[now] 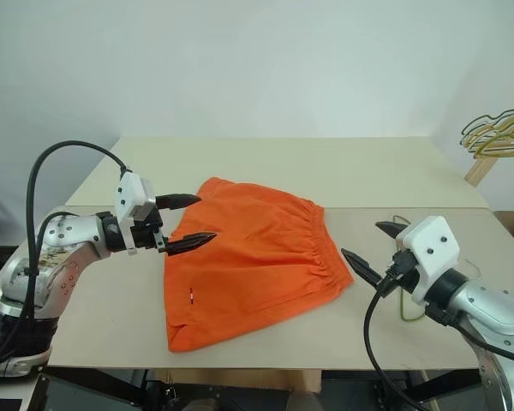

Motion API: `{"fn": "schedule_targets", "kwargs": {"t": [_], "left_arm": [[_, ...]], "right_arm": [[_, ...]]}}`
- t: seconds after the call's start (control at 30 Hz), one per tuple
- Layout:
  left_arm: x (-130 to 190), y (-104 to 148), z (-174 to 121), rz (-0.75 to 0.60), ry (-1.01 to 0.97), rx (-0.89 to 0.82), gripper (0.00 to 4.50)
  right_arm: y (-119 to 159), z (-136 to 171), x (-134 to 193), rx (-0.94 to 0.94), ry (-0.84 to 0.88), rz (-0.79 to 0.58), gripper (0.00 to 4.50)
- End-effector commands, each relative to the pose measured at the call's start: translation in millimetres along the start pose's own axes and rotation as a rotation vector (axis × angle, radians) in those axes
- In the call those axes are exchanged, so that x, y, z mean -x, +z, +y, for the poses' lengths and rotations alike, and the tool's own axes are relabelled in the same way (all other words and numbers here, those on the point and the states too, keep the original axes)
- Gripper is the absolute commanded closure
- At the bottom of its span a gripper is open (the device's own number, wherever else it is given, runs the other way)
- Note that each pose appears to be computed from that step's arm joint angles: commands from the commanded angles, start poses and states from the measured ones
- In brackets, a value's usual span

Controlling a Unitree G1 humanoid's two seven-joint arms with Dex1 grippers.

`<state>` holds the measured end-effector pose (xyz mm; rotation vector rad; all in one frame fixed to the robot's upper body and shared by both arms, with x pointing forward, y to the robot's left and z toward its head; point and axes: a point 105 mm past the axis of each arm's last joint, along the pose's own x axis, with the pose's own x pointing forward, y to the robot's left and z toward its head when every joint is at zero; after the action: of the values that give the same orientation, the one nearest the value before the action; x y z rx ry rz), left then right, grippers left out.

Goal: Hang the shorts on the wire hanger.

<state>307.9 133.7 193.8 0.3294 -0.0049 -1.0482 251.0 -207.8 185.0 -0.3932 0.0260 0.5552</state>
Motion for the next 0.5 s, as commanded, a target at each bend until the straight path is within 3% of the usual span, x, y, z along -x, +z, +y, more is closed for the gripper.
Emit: {"fn": "schedule_targets", "kwargs": {"t": [0.03,0.5], "left_arm": [[2.9,14.1,3.9,-0.05,0.009,-0.033,0.0],[1.2,7.3,-1.5,0.019,-0.026,-0.057,0.0]], "right_arm": [[14.2,-4.2,1.3,0.047,-0.017,-0.043,0.02],[16.8,-6.4,-4.7,0.052,-0.007,-0.056,0.02]]}}
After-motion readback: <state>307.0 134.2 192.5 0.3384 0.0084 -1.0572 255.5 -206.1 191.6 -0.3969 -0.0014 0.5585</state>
